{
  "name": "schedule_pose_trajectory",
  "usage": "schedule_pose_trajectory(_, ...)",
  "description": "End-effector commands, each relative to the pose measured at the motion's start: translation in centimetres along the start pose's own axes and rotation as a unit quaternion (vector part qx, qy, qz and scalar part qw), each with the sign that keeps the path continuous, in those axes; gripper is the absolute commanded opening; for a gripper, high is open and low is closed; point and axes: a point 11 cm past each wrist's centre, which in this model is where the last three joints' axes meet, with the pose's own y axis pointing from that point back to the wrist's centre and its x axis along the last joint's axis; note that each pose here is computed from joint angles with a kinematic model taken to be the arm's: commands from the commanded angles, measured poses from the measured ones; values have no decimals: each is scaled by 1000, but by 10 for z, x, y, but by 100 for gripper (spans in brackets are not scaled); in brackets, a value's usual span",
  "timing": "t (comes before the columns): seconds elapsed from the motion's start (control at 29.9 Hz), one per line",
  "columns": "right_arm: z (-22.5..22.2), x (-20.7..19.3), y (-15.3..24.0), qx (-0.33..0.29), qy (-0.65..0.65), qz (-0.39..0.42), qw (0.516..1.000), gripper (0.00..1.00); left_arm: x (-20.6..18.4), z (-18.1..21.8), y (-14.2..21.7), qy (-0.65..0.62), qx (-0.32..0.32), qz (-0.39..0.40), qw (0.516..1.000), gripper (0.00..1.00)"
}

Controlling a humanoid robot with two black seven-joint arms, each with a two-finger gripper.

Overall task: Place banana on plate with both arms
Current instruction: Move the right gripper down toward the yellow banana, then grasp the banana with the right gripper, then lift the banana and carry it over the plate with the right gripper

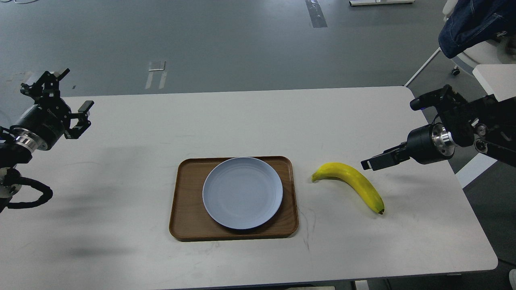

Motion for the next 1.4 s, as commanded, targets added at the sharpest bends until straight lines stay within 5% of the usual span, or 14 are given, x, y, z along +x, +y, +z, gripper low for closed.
schedule_pose_trajectory(0.0,0,-10,-11,-6,10,-29,1000,100,-1,-1,0,0,1,-2,1000,98)
schedule_pose_trajectory(0.4,-6,-4,-37,-15,34,-47,998,89,-5,-1,-2,2,0,-6,1000,98)
schedule_pose_trajectory(0.84,-8,-9,-45,-17,41,-63,997,14,-5,-1,-3,3,-1,-7,1000,98)
schedule_pose_trajectory(0.94,-6,-7,-41,-18,40,-59,997,5,-5,-1,-3,3,-1,-7,1000,98)
schedule_pose_trajectory(1.1,-6,18,-21,-27,47,-31,998,2,-4,0,-2,1,-1,-6,1000,98)
schedule_pose_trajectory(1.37,-66,77,2,36,72,21,997,3,-5,5,-5,1,-6,-7,1000,98)
